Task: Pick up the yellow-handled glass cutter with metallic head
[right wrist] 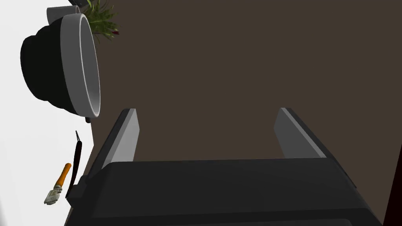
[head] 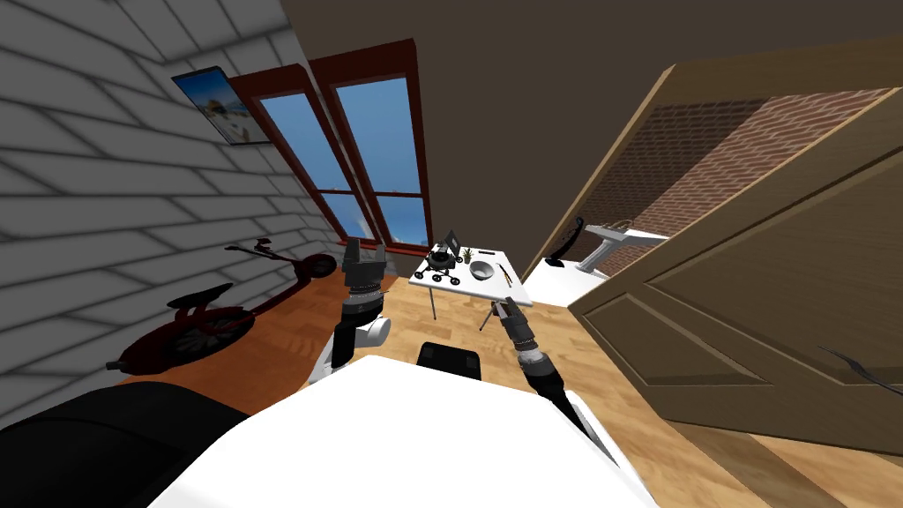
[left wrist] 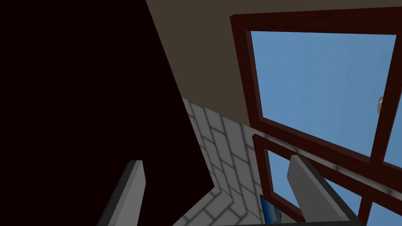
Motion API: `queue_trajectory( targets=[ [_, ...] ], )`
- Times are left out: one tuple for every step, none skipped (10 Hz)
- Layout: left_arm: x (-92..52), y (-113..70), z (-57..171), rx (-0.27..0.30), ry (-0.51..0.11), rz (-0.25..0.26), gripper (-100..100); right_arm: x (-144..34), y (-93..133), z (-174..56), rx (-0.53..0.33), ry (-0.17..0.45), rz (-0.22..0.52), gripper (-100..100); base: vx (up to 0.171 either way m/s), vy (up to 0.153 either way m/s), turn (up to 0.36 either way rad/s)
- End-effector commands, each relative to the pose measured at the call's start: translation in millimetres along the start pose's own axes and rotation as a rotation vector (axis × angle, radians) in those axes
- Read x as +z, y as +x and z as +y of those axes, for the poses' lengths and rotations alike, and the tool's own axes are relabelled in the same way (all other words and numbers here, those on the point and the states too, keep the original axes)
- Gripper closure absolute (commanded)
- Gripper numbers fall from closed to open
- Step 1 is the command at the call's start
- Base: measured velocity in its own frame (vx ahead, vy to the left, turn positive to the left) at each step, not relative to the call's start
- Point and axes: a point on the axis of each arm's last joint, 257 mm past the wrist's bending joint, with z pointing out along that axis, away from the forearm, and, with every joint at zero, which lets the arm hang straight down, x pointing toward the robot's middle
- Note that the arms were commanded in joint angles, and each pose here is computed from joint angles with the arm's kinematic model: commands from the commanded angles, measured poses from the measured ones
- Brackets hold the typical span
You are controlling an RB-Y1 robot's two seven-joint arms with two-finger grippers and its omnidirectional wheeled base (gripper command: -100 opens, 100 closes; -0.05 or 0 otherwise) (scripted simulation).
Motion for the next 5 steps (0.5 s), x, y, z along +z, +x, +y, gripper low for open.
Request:
queue_trajectory(
  targets=[
    [0.0,0.0,0,0.000,0.000,0.000,0,-14.3,8,-30,0.040,0.081,0.035,-100,-0.037,0.039,0.147],
    [0.0,0.0,0,0.000,0.000,0.000,0,-17.8,6,-35,0.030,0.098,0.046,-100,-0.028,0.032,0.098],
    [0.0,0.0,0,0.000,0.000,0.000,0,-35.9,15,-62,0.069,0.175,0.066,-100,-0.036,0.044,0.195],
    [0.0,0.0,0,0.000,0.000,0.000,0,-38.2,14,-63,0.058,0.184,0.081,-100,-0.033,0.038,0.086],
    [0.0,0.0,0,0.000,0.000,0.000,0,-59.6,22,-89,0.095,0.264,0.099,-100,-0.038,0.056,0.178]
  ],
)
